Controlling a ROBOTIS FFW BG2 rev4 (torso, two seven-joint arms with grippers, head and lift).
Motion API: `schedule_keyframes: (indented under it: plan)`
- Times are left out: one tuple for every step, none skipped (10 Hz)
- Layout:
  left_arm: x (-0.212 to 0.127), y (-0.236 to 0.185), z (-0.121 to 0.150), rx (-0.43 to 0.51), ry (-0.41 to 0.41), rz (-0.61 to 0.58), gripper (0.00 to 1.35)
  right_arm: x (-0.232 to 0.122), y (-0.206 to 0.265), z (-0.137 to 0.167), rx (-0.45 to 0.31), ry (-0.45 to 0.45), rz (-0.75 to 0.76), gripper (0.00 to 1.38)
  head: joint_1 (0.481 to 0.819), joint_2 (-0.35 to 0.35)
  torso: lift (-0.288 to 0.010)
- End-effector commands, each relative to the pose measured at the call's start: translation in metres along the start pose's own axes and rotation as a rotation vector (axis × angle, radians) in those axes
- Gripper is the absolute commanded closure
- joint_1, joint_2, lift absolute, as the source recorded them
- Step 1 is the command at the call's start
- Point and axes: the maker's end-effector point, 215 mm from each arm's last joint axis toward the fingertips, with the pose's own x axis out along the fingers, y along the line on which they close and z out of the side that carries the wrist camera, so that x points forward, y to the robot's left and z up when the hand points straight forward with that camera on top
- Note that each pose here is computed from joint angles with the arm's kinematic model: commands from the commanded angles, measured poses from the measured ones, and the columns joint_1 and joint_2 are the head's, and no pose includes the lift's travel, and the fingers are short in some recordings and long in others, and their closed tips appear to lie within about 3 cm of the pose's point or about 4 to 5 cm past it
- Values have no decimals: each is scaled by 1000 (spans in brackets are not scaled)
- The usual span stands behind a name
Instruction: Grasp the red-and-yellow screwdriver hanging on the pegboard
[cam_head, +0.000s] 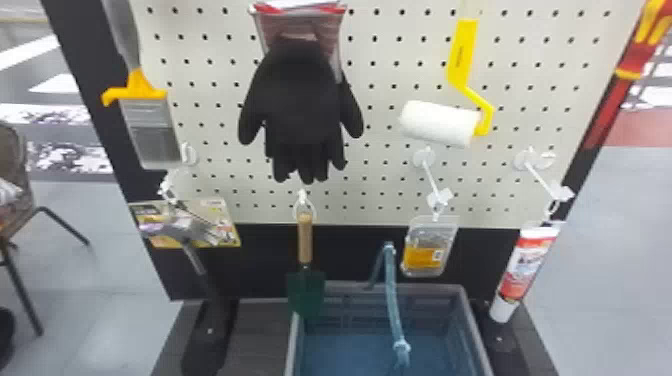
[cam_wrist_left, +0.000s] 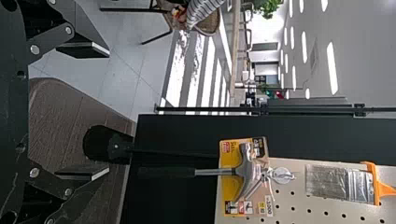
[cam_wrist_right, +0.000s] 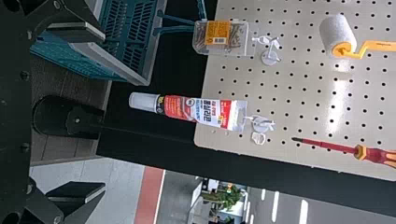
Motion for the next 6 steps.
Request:
schedule_keyframes:
  plan:
    - [0, 0, -1, 1, 0, 0, 398, -1, 0, -2, 3, 1, -1, 167, 549, 0, -100]
    - [0, 0, -1, 0, 1, 1, 398, -2, 1, -4, 2, 4, -1, 167, 549, 0, -100]
    - [0, 0, 0, 0, -1, 2, 398, -2, 1, -4, 2, 4, -1, 167, 549, 0, -100]
    - [0, -1, -2, 0, 2, 1, 398, -2, 1, -4, 2, 4, -1, 167, 549, 0, -100]
    - [1, -1, -2, -1, 1, 2, 398, -2, 1, -4, 2, 4, -1, 168, 549, 0, -100]
    - [1, -1, -2, -4, -4, 4, 398, -1, 0, -4, 3, 4, -1, 167, 549, 0, -100]
